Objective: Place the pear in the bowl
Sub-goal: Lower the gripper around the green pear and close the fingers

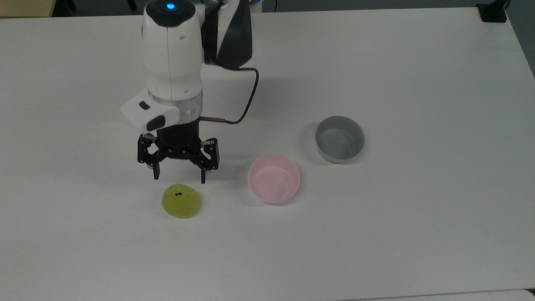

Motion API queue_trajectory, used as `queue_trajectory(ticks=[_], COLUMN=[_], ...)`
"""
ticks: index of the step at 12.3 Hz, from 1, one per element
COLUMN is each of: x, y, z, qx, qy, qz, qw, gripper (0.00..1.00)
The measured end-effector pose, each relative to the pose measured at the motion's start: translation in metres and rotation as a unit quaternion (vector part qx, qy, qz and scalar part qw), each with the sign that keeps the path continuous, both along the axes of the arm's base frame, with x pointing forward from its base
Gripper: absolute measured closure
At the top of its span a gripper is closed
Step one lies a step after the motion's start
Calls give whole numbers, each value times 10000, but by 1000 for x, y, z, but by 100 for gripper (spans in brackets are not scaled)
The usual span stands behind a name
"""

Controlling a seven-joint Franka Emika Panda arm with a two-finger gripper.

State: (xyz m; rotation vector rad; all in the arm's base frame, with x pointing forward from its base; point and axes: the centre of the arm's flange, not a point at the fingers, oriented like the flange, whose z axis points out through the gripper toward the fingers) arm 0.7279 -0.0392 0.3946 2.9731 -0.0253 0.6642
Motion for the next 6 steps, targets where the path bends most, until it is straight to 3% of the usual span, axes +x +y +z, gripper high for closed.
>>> queue_trajectory(ticks=[6], x=[13], y=[-1], z=[-58], qx=[-139], qy=[-238], qz=[183], qw=[9995], gripper=[0])
